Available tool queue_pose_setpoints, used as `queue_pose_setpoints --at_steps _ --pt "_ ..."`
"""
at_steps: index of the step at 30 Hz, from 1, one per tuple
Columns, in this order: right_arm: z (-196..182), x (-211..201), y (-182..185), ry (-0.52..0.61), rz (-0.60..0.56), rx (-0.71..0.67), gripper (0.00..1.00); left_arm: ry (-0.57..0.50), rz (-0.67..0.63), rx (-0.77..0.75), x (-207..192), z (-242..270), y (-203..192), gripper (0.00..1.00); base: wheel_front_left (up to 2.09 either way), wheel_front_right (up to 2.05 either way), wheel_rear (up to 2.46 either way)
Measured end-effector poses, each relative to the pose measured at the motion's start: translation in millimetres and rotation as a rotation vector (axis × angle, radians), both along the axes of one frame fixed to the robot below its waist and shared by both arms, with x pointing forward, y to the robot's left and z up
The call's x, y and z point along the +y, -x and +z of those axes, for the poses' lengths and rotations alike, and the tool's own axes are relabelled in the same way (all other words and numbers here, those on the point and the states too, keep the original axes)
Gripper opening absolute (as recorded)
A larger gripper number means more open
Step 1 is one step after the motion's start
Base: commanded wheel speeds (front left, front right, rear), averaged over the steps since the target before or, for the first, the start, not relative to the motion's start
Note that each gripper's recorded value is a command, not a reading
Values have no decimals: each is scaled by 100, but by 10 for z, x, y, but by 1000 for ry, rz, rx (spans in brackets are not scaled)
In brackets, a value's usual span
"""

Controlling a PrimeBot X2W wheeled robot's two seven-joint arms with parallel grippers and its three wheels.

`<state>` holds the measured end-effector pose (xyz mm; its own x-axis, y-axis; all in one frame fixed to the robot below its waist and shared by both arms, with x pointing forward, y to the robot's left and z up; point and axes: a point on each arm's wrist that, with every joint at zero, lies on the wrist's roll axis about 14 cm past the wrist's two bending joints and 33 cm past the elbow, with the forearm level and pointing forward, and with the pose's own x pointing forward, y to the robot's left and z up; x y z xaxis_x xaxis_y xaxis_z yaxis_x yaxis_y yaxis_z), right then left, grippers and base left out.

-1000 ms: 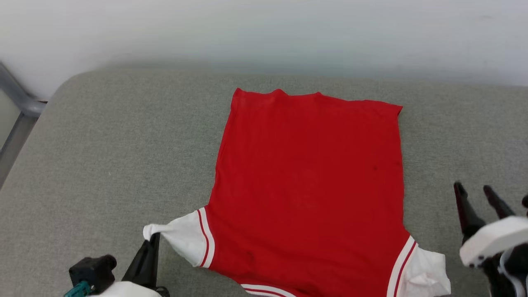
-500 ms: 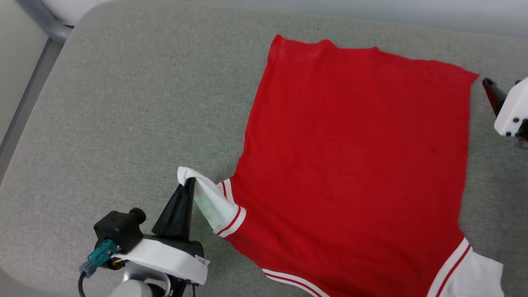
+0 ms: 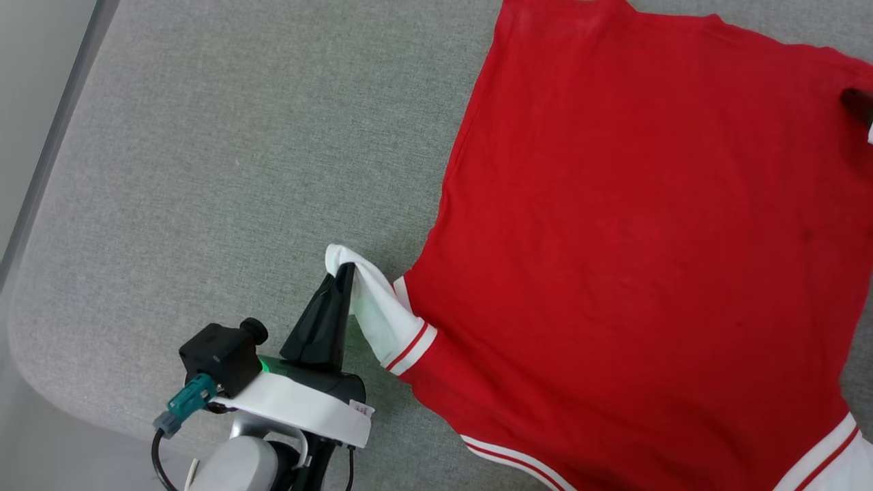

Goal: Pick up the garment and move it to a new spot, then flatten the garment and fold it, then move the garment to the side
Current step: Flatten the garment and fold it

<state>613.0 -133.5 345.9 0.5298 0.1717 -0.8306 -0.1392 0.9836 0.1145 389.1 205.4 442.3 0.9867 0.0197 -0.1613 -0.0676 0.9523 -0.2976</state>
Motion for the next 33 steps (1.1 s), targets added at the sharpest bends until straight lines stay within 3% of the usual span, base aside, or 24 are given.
queue_pose_setpoints --at_steps 1,2,4,12,21,28,33 --pt "-41 2 25 11 9 30 100 -2 1 4 5 -14 1 0 0 0 0" --pt "-58 -1 42 15 12 51 48 -2 2 6 8 -24 4 0 0 0 0" --pt "-78 -8 70 13 10 78 0 0 6 6 11 -29 1 0 0 0 0" --pt "31 -84 30 41 17 29 0 2 0 -3 -4 -16 -1 0 0 0 0" --pt "723 -423 -71 141 24 -163 0 -12 -9 -24 -4 84 76 0 0 0 0" --pt "980 -920 346 176 -24 -203 0 -28 -25 -32 -11 172 122 0 0 0 0" --pt "977 -1357 886 184 -88 -202 0 -28 -51 -33 -78 218 142 0 0 0 0"
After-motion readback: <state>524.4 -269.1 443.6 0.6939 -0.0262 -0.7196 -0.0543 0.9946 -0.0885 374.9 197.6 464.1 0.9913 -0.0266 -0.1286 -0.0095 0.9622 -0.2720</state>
